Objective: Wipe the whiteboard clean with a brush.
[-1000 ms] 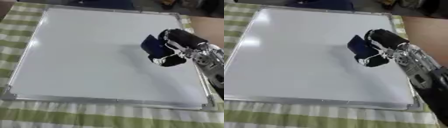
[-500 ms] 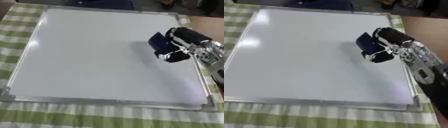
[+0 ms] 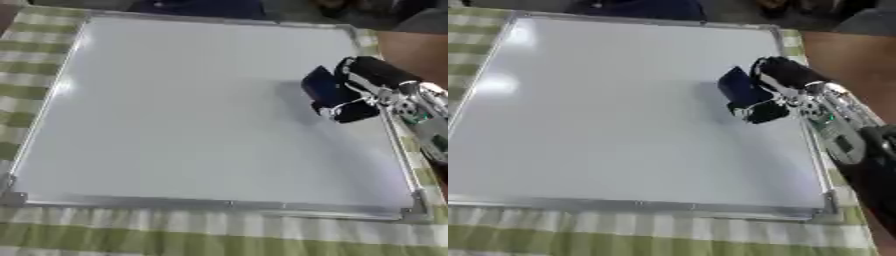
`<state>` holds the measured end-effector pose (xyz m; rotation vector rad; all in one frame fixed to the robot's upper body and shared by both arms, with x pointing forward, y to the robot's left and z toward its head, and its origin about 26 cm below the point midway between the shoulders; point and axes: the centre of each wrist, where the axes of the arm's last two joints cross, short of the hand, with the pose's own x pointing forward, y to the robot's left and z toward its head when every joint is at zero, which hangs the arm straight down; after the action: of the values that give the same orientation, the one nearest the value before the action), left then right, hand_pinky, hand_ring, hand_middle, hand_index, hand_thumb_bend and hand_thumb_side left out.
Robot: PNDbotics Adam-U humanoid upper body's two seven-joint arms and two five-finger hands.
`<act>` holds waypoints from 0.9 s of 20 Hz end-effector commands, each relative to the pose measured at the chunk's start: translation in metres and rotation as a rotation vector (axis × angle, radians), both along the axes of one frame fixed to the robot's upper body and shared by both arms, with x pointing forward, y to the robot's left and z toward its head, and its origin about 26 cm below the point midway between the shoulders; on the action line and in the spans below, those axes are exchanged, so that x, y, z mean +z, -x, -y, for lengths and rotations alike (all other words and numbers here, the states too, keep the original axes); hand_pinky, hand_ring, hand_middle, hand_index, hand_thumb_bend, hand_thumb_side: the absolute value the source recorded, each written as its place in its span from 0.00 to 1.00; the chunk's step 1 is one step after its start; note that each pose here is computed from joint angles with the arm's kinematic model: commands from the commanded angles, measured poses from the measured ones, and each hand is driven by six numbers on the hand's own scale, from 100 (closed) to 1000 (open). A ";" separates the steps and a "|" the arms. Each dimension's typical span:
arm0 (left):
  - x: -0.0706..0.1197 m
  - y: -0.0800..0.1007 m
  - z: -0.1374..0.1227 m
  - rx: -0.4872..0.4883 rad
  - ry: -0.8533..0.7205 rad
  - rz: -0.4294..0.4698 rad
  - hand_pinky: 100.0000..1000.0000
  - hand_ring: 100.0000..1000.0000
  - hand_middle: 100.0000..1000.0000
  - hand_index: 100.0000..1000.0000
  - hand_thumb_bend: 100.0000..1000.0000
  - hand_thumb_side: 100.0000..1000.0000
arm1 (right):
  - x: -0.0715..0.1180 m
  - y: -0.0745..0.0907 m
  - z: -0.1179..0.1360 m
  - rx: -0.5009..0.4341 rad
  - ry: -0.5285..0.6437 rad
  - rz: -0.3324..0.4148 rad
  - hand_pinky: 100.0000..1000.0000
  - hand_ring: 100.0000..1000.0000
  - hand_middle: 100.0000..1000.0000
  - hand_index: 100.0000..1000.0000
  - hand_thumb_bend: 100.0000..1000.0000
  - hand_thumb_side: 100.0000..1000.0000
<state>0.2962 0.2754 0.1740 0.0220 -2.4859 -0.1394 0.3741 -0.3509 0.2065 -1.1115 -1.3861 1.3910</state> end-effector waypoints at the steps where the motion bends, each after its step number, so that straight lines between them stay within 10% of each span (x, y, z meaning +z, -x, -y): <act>1: 0.008 0.002 0.000 -0.001 -0.012 0.030 0.41 0.44 0.44 0.37 0.00 1.00 | 0.015 -0.001 0.014 -0.041 0.033 0.037 0.55 0.70 0.31 0.00 0.18 0.39; 18: 0.010 0.001 0.002 -0.014 -0.017 0.042 0.41 0.44 0.44 0.36 0.00 1.00 | 0.020 -0.018 0.035 -0.122 -0.024 0.024 0.53 0.68 0.26 0.00 0.19 0.40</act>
<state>0.2972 0.2744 0.1764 0.0159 -2.4979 -0.1477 0.3945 -0.3743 0.2106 -1.1380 -1.3334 1.2862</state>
